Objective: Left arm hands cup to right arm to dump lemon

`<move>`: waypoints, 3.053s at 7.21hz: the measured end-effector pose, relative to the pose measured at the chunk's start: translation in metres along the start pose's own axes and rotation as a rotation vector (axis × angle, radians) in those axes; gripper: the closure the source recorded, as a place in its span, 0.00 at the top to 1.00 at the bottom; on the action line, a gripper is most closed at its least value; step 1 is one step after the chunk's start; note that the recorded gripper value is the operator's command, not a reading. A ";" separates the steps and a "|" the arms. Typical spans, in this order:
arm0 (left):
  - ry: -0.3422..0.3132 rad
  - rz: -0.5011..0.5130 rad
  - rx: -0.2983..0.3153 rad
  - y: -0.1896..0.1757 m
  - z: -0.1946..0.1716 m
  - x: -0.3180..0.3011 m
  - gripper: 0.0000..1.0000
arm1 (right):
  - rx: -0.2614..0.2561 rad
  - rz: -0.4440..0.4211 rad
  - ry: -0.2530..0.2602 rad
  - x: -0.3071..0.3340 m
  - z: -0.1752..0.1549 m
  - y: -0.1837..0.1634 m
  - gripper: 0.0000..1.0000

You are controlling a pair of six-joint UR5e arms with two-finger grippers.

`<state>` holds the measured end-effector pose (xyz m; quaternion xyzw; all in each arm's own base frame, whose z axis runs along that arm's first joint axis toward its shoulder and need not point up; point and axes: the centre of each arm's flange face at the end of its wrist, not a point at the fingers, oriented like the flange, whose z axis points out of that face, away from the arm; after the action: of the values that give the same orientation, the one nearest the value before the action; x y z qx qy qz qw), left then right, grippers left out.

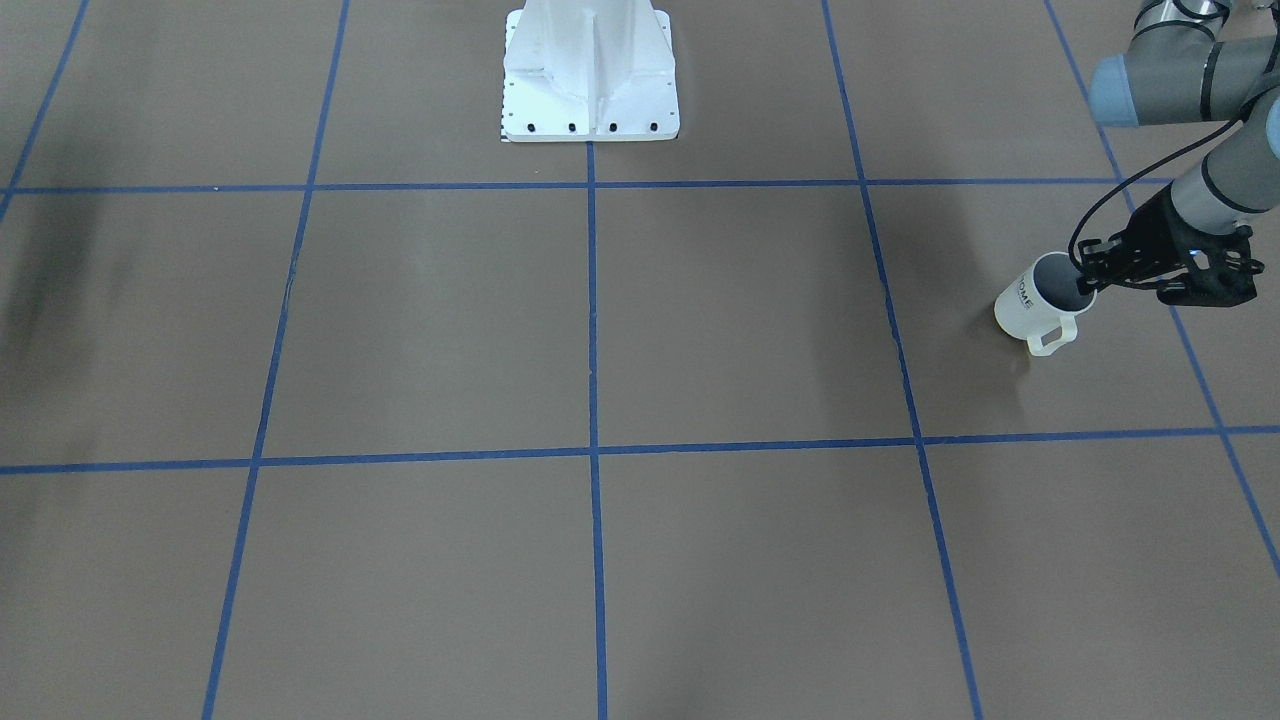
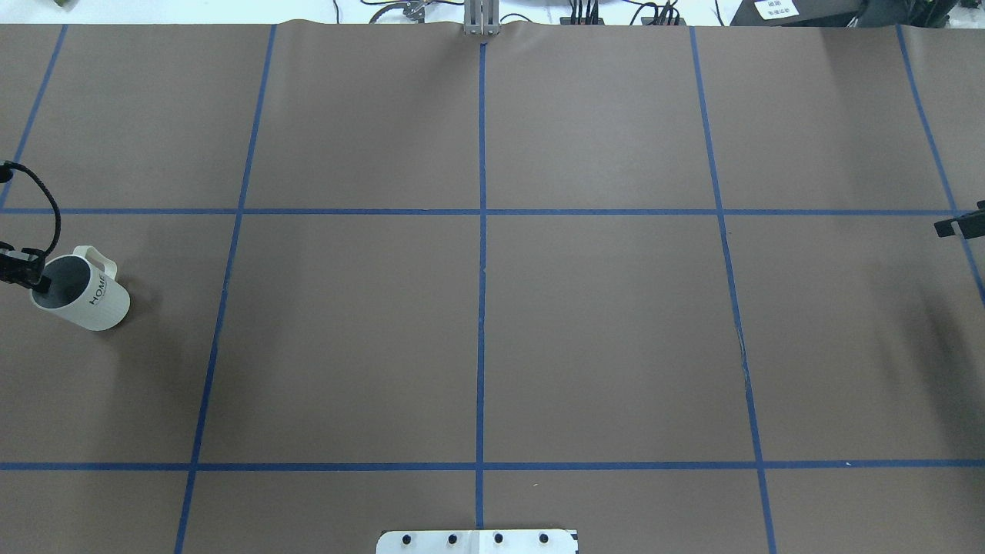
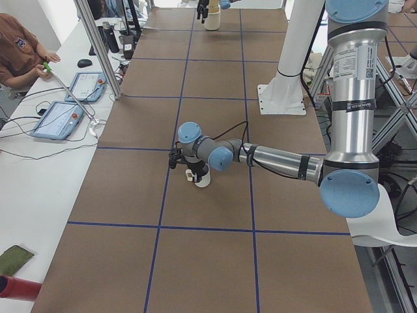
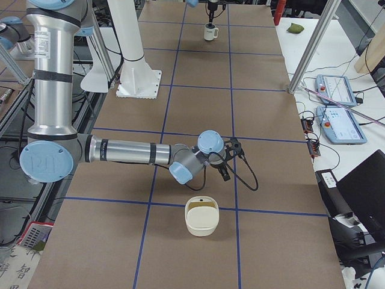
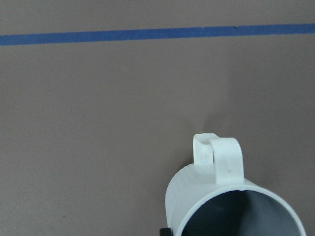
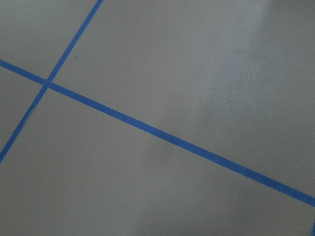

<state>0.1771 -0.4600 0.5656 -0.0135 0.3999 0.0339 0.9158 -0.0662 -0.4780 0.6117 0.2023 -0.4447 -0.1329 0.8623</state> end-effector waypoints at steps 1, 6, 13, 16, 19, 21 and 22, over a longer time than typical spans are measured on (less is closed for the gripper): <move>0.004 0.005 0.003 -0.001 -0.002 0.003 1.00 | -0.010 0.012 0.003 0.000 -0.001 -0.002 1.00; 0.006 0.077 0.096 -0.011 -0.070 -0.023 1.00 | -0.054 0.005 0.051 0.021 -0.027 -0.004 1.00; 0.024 0.011 0.072 -0.046 -0.110 -0.165 1.00 | -0.228 0.006 0.096 0.053 -0.095 0.067 1.00; 0.012 -0.011 0.067 -0.052 -0.126 -0.167 1.00 | -0.235 0.026 0.091 0.060 -0.098 0.086 1.00; -0.028 0.048 0.082 -0.044 -0.136 -0.176 1.00 | -0.228 0.074 0.077 0.063 -0.109 0.087 1.00; -0.036 0.083 0.086 -0.025 -0.138 -0.178 1.00 | -0.237 0.071 0.072 0.058 -0.107 0.085 1.00; -0.041 0.100 0.077 -0.018 -0.136 -0.180 1.00 | -0.248 0.060 0.071 0.054 -0.103 0.084 1.00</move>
<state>-0.0433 -0.4943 0.6056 0.0424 0.3824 0.0645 0.9208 0.0533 -0.4025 0.6355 0.0853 -0.4000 -0.1538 0.8995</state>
